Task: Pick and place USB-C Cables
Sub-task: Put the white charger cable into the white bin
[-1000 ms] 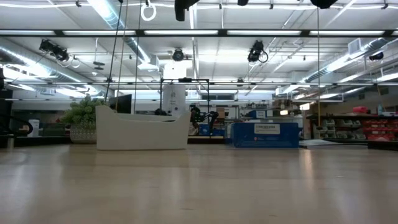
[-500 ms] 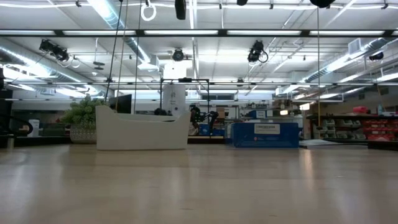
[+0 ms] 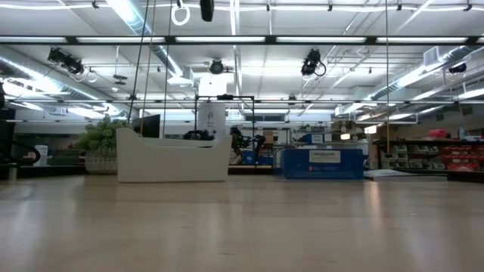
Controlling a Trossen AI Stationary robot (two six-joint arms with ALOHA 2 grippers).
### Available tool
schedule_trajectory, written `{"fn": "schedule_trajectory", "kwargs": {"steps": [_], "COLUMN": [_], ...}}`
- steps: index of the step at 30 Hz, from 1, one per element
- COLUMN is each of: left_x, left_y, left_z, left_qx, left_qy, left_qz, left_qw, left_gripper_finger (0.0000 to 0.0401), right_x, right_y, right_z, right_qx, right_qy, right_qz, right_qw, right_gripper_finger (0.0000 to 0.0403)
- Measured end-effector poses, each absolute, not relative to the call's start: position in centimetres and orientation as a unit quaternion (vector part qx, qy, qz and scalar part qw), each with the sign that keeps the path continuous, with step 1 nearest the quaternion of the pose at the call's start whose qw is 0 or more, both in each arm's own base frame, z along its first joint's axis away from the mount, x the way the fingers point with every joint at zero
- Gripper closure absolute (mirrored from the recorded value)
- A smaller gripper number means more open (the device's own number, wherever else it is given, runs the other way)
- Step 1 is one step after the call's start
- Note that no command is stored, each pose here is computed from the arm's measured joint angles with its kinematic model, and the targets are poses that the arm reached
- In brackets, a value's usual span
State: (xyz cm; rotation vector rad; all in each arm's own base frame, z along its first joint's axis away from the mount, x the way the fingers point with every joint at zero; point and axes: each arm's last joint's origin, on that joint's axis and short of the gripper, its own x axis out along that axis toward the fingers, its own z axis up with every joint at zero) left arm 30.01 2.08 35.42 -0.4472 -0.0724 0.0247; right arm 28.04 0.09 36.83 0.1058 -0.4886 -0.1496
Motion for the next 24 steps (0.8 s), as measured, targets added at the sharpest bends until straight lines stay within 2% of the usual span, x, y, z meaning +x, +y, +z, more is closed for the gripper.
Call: {"fn": "schedule_trajectory", "kwargs": {"steps": [8, 12, 18, 24], "left_x": [27.4, 26.5, 25.6, 25.7], "left_y": [3.4, 3.7, 3.4, 3.7], "left_z": [35.3, 33.5, 29.9, 27.2], "left_qx": [-0.225, -0.226, -0.207, -0.160], "left_qy": [0.041, 0.143, 0.312, 0.411], "left_qz": [0.079, 0.126, 0.188, 0.218], "left_qw": [0.970, 0.955, 0.908, 0.871], "left_gripper_finger": [0.0364, 0.0364, 0.0364, 0.0364], "right_x": [25.5, 24.6, 24.3, 24.4], "right_y": [-0.6, -0.7, -0.8, -0.8], "right_z": [38.1, 38.5, 38.5, 38.4], "right_qx": [0.022, 0.010, 0.008, 0.009], "right_qy": [-0.202, -0.189, -0.179, -0.174], "right_qz": [-0.142, -0.162, -0.180, -0.180], "right_qw": [0.969, 0.968, 0.967, 0.968], "right_gripper_finger": [0.0177, 0.0176, 0.0178, 0.0178]}}
